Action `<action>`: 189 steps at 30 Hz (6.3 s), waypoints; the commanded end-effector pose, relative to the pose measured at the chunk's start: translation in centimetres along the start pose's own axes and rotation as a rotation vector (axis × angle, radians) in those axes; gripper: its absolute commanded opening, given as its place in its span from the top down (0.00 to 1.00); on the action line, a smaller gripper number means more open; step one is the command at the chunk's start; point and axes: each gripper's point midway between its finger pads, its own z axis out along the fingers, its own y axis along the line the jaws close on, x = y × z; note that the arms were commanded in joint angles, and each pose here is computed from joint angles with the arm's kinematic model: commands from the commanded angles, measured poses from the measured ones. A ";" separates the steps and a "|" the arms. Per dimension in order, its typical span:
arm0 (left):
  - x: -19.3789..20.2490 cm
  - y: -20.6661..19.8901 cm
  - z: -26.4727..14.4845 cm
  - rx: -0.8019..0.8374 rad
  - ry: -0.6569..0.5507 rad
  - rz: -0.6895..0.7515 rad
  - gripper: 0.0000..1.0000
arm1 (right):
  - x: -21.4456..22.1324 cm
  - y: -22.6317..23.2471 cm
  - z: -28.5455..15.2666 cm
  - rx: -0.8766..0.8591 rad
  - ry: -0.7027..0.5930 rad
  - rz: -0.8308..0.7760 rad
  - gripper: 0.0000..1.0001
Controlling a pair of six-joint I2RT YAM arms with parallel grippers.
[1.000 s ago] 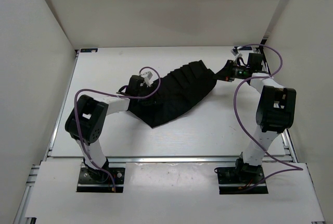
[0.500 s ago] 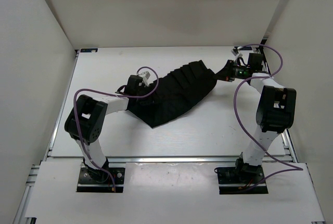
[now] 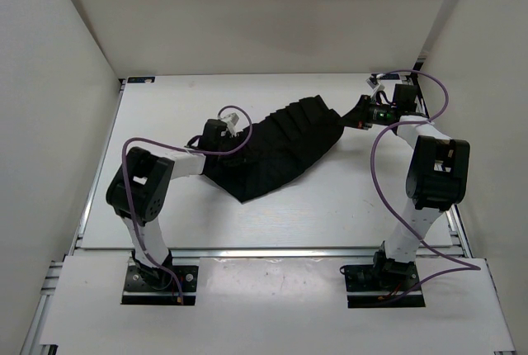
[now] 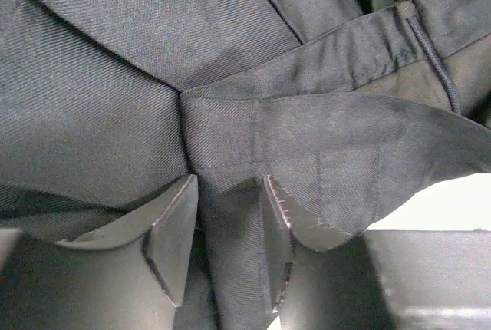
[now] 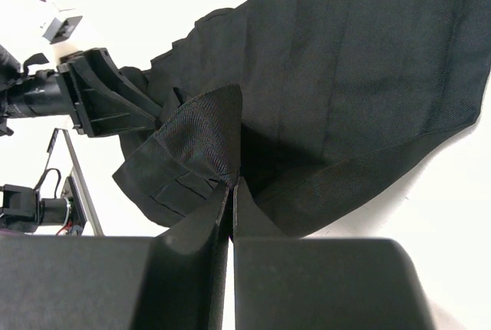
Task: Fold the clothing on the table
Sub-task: Fold the skirt
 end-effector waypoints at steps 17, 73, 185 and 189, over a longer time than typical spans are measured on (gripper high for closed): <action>-4.6 -2.7 -5.0 0.107 -0.182 -0.023 1.00 | -1.8 -0.2 -0.1 0.028 -0.031 -0.046 1.00; -1.9 2.7 -19.7 0.026 -0.533 -0.320 1.00 | 1.1 2.8 -0.5 0.135 0.020 0.014 1.00; -1.6 10.9 -10.1 -0.345 -0.162 -0.334 0.26 | 4.5 -0.1 16.2 -0.098 0.347 -0.229 0.28; -1.7 10.9 -10.1 -0.345 -0.165 -0.334 0.26 | 4.3 0.1 16.4 -0.095 0.346 -0.241 0.53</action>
